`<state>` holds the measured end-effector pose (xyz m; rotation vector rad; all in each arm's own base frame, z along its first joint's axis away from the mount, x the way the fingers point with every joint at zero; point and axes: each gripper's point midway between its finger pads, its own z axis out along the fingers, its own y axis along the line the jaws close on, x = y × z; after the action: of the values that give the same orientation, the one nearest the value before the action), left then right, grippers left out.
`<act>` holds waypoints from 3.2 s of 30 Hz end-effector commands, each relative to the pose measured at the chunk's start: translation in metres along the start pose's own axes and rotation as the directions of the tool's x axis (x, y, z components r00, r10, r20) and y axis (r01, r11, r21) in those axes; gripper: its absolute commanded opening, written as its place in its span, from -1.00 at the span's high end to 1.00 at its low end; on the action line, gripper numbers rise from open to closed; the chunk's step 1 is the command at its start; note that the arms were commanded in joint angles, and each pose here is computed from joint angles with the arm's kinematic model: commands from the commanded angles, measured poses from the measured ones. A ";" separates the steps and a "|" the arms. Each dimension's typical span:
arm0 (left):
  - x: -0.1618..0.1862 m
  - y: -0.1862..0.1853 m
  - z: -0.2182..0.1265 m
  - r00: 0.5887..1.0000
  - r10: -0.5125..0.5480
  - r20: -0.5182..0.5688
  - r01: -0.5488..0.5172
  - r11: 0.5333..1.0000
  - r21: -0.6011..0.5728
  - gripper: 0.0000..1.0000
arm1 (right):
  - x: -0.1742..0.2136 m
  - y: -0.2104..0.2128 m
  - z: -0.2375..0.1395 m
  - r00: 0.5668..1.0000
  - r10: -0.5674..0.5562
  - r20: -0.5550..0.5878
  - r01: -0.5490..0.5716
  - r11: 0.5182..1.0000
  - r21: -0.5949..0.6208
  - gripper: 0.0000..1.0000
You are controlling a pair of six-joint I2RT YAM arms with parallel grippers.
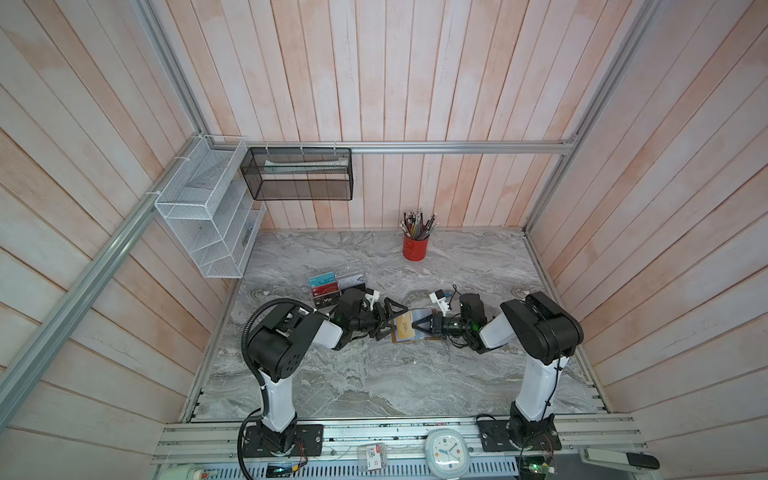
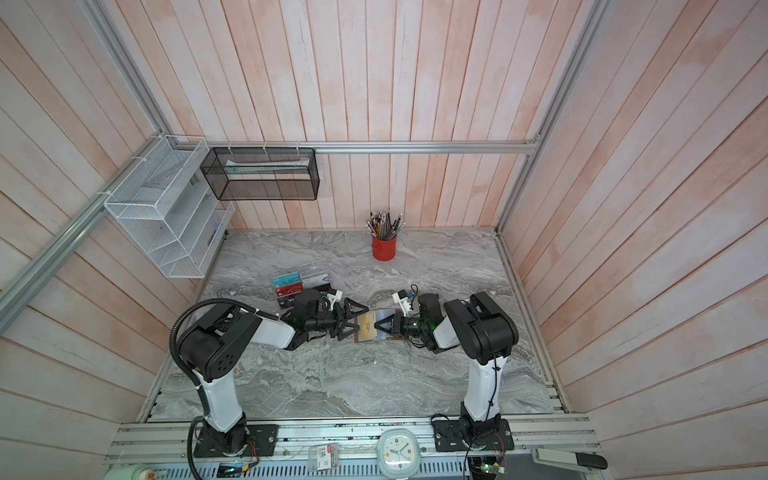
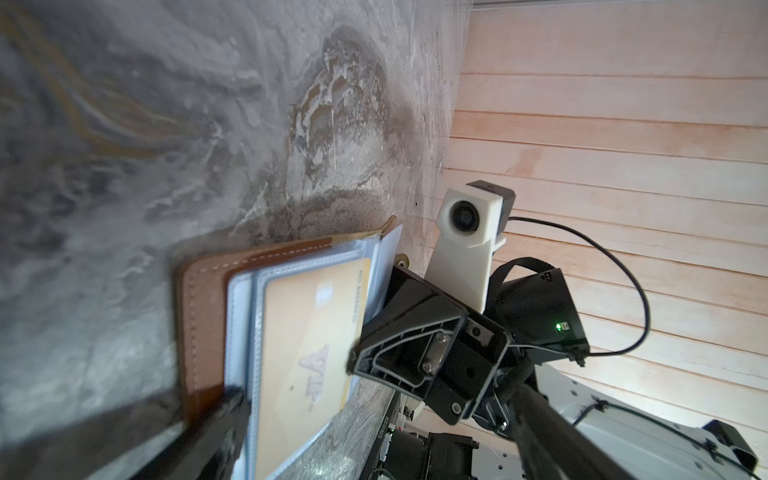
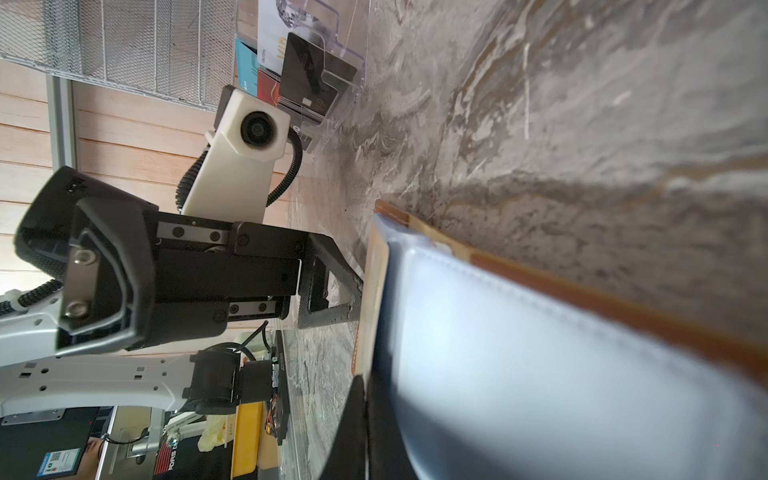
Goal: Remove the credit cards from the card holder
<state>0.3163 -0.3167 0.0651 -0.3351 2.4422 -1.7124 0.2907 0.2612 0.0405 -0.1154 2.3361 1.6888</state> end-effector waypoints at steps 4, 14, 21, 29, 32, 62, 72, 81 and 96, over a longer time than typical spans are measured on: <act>0.023 0.068 -0.003 0.990 -0.138 -0.024 0.131 0.974 -0.185 -1.00 | 0.008 0.002 -0.001 0.999 -0.005 -0.036 0.004 1.000 -0.027 0.99; 0.024 0.074 -0.007 0.990 -0.143 -0.016 0.137 0.971 -0.196 -1.00 | -0.001 -0.001 -0.013 1.000 0.001 -0.012 -0.001 1.000 -0.008 1.00; 0.024 0.076 -0.008 0.990 -0.141 -0.016 0.135 0.971 -0.199 -1.00 | -0.001 -0.007 -0.018 1.000 0.009 -0.011 -0.008 1.000 0.015 1.00; 0.022 0.070 -0.009 0.991 -0.131 -0.013 0.127 0.975 -0.185 -1.00 | 0.000 -0.013 -0.019 1.000 0.026 -0.013 -0.025 0.999 0.019 1.00; 0.017 0.050 -0.010 0.995 -0.096 -0.008 0.094 0.983 -0.157 -1.00 | 0.002 -0.014 -0.019 0.999 0.029 -0.014 -0.028 0.999 0.021 1.00; 0.008 0.023 0.024 1.000 -0.016 -0.019 0.012 0.981 -0.194 -1.00 | 0.005 -0.015 -0.016 0.999 0.033 -0.018 -0.032 0.999 0.021 1.00; 0.015 0.041 0.020 0.999 -0.033 -0.021 0.027 0.972 -0.232 -1.00 | 0.005 -0.013 -0.021 1.000 0.024 -0.018 -0.024 0.999 0.034 1.00; 0.018 0.052 0.017 0.999 -0.041 -0.022 0.034 0.966 -0.255 -1.00 | -0.002 -0.013 -0.027 1.000 0.006 -0.002 -0.005 0.997 0.072 1.00; 0.017 0.054 0.013 0.999 -0.033 -0.017 0.028 0.964 -0.263 -1.00 | -0.011 -0.006 -0.043 0.998 -0.015 0.056 0.010 0.997 0.074 1.00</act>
<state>0.3177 -0.3424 0.0663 -0.2370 2.5003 -1.6003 0.2955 0.2215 0.0463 -0.0539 2.3655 1.6010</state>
